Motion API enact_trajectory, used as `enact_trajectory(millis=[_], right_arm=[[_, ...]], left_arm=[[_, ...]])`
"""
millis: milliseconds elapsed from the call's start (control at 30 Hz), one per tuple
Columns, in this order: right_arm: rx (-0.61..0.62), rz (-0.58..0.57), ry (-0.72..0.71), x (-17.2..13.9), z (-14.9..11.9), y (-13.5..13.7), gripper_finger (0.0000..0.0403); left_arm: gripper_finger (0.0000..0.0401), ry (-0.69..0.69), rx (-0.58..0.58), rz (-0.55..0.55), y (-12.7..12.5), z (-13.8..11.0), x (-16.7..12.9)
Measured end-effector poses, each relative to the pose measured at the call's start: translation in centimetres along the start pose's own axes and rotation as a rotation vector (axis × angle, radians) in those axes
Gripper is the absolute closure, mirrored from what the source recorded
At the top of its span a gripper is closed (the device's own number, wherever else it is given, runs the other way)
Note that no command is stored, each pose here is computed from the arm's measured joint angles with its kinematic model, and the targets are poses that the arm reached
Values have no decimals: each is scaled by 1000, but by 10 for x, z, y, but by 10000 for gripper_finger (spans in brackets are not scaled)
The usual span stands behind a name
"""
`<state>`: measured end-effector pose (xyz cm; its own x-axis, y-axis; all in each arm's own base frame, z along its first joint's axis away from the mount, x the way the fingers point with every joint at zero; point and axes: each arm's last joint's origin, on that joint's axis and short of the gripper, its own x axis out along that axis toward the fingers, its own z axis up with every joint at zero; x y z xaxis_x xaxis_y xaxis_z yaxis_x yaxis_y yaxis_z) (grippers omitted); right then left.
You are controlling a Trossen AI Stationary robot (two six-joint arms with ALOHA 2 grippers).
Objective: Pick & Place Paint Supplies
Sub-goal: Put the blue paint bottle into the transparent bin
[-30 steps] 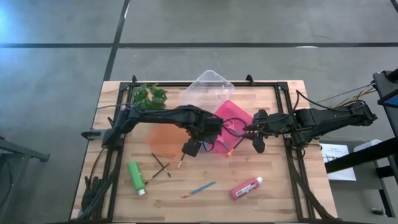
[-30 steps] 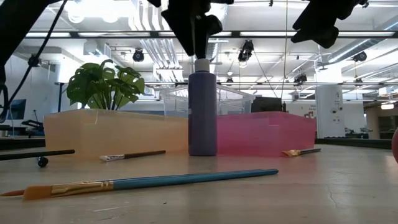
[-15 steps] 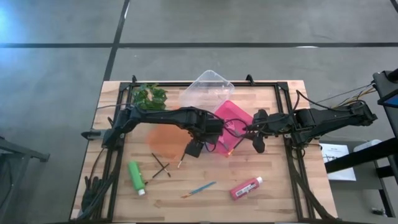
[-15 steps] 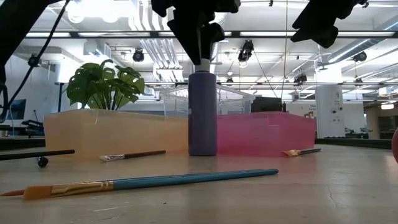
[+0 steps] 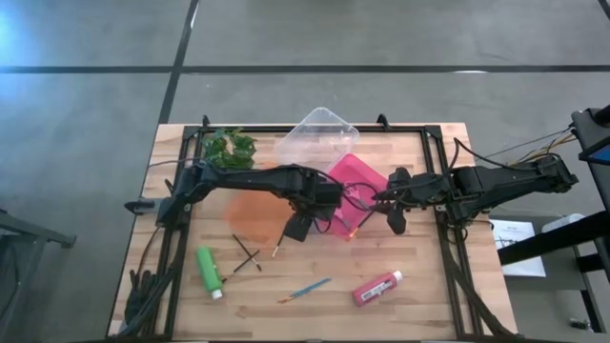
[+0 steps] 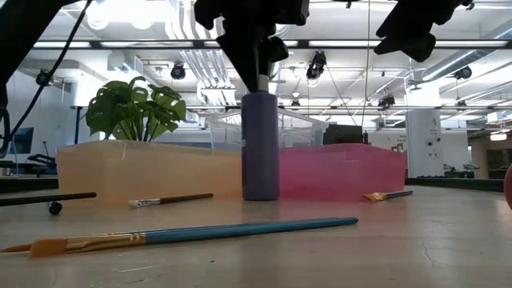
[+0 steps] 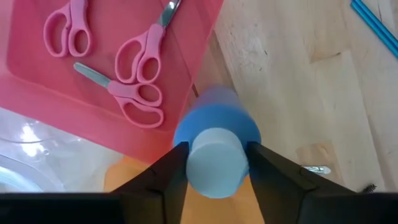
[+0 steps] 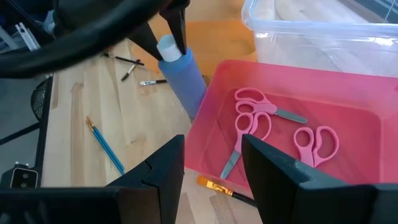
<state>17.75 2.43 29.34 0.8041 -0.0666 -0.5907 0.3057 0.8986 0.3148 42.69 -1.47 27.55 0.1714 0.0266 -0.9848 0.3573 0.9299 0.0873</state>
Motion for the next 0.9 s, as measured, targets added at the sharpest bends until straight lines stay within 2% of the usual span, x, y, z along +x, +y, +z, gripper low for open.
enact_trajectory(millis=[200, 400, 533, 700, 900], right_arm=[[0, -1, 1, 0, 0, 0, 245], [2, 3, -7, 0, 0, 0, 245], [11, 3, -10, 0, 1, 0, 245], [12, 5, -14, 0, 1, 1, 245], [8, 4, -22, 2, 0, 0, 245]], left_arm=[[277, -23, -18, 7, 4, -4, -10], [277, -43, -49, 7, 10, -11, -22], [277, -53, -89, 11, 13, -23, -44], [277, -78, -194, -2, 19, -43, -82], [277, -139, -395, 21, 36, -63, -121]])
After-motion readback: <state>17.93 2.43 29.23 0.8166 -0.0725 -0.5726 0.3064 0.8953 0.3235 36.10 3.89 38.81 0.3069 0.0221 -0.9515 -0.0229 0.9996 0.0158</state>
